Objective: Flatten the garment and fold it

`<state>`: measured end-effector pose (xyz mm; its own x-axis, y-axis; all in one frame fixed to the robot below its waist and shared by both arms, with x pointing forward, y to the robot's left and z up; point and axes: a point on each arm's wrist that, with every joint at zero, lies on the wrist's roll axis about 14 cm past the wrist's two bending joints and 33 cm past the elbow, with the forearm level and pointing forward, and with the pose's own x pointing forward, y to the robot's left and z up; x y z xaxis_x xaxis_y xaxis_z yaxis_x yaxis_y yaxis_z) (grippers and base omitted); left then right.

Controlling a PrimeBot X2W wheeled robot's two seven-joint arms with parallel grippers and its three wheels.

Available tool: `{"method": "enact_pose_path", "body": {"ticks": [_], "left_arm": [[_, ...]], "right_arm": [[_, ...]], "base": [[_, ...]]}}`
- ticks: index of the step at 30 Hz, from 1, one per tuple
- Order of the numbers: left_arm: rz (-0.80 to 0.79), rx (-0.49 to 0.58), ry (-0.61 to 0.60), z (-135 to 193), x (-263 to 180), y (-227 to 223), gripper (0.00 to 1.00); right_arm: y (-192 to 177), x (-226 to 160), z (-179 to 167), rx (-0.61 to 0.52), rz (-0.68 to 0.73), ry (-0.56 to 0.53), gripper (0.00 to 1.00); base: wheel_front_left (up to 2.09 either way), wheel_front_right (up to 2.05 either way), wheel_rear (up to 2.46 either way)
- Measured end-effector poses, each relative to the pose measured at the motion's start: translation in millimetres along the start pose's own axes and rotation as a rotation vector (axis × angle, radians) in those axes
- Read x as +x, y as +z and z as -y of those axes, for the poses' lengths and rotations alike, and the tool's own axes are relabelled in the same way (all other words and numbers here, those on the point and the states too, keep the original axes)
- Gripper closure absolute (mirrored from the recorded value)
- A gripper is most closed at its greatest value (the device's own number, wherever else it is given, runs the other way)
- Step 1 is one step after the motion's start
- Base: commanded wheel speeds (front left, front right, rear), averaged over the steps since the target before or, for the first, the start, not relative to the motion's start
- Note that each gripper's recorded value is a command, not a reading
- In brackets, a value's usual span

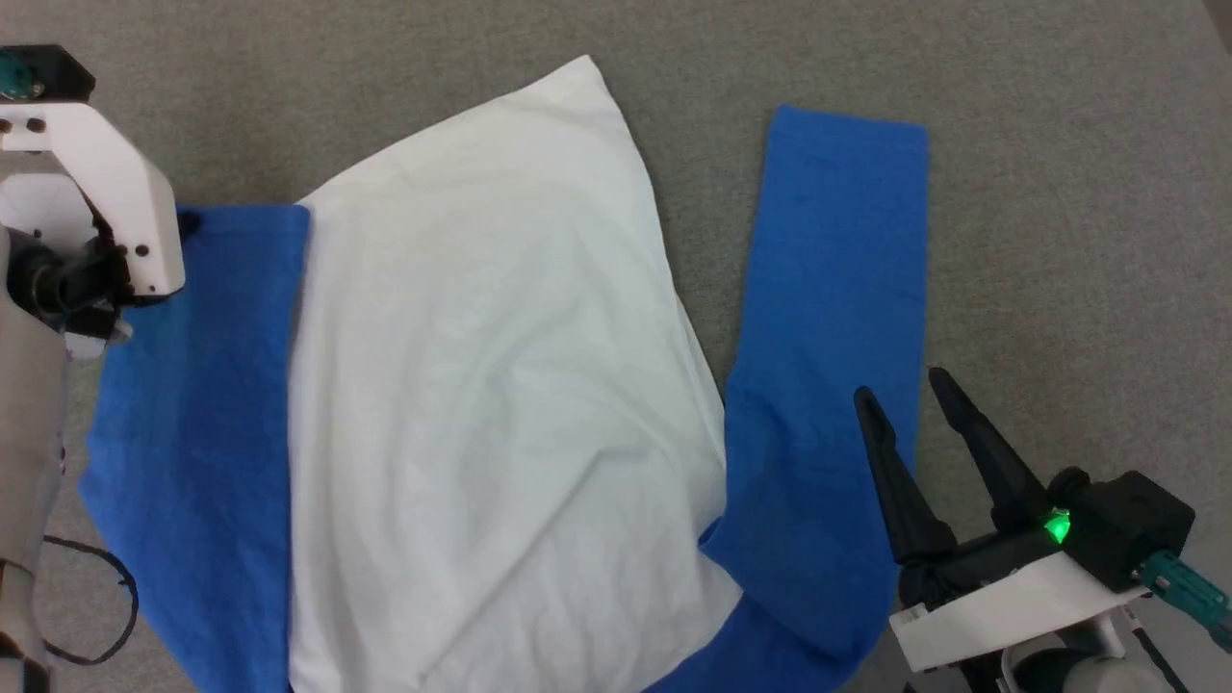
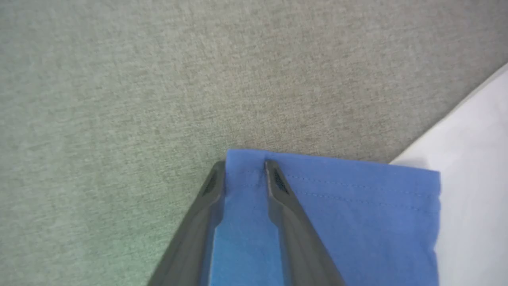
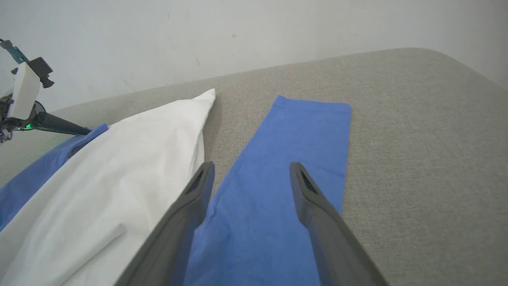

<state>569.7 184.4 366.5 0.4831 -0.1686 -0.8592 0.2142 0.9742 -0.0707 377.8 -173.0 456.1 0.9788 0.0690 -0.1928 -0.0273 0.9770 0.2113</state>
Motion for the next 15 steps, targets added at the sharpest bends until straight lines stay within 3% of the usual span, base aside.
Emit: {"method": "enact_pose_path", "body": {"ticks": [7, 15], "left_arm": [[0.028, 0.001, -0.019, 5.0, -1.5, 2.3, 1.00], [0.307, -0.023, 0.076, -7.4, -34.1, 17.7, 1.00]], "right_arm": [[-3.2, -2.1, 6.9, 0.005, -0.011, -0.021, 0.00], [9.8, -11.6, 8.2, 0.002, 0.022, -0.023, 0.00]], "base": [[0.00, 0.00, 0.00], [0.00, 0.00, 0.00]]}}
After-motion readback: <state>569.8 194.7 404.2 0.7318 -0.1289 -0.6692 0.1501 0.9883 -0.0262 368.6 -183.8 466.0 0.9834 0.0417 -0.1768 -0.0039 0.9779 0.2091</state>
